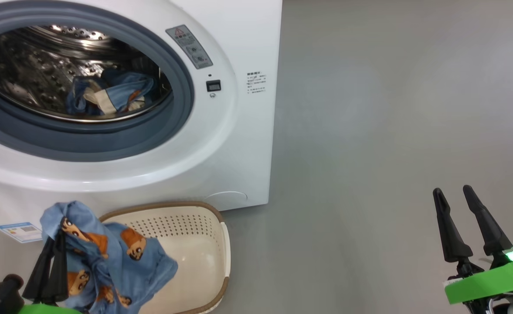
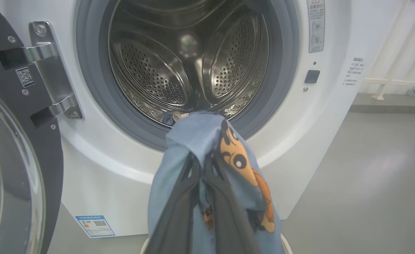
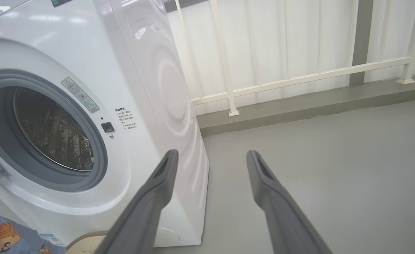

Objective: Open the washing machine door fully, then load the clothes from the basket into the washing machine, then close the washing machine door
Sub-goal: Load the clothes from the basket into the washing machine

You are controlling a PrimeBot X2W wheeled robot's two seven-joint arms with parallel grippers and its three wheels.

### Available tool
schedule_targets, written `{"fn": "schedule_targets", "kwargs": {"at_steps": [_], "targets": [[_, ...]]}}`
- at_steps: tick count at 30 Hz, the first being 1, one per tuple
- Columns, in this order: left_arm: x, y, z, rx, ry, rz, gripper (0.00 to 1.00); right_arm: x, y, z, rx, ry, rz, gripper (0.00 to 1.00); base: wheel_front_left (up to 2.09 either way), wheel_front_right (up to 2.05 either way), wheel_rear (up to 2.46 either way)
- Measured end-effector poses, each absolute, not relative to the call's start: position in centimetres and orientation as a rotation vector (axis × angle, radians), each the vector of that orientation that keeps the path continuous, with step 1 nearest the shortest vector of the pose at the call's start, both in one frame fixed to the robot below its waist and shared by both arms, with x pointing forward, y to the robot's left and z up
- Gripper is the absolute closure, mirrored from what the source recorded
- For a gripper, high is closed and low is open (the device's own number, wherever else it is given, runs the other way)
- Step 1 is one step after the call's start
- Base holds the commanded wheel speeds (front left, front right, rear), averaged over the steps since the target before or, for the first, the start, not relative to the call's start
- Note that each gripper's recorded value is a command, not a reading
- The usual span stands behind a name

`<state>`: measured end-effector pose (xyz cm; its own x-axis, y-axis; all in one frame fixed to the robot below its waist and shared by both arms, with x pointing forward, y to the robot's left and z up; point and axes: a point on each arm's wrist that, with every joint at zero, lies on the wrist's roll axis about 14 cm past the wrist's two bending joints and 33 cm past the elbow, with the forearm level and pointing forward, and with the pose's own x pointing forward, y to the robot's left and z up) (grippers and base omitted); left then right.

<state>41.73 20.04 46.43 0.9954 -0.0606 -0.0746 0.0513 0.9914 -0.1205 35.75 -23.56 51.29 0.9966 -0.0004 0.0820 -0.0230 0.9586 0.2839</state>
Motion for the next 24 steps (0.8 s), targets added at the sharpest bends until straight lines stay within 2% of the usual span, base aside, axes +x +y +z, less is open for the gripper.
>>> {"fn": "schedule_targets", "kwargs": {"at_steps": [10, 19, 24], "targets": [[40.1, 20.3, 48.6, -0.119, 0.042, -0.035, 1.0, 35.3, -23.5, 51.5, 0.291, -0.088, 0.015, 0.0, 0.0, 0.0, 0.0], [40.8, 20.0, 48.3, -0.11, 0.07, -0.045, 1.0, 35.3, -23.8, 51.1, 0.293, -0.078, -0.002, 0.0, 0.0, 0.0, 0.0], [42.7, 19.4, 49.1, -0.112, 0.058, -0.063, 1.0, 35.5, -23.8, 50.6, 0.3, -0.063, -0.008, 0.0, 0.0, 0.0, 0.0]]}}
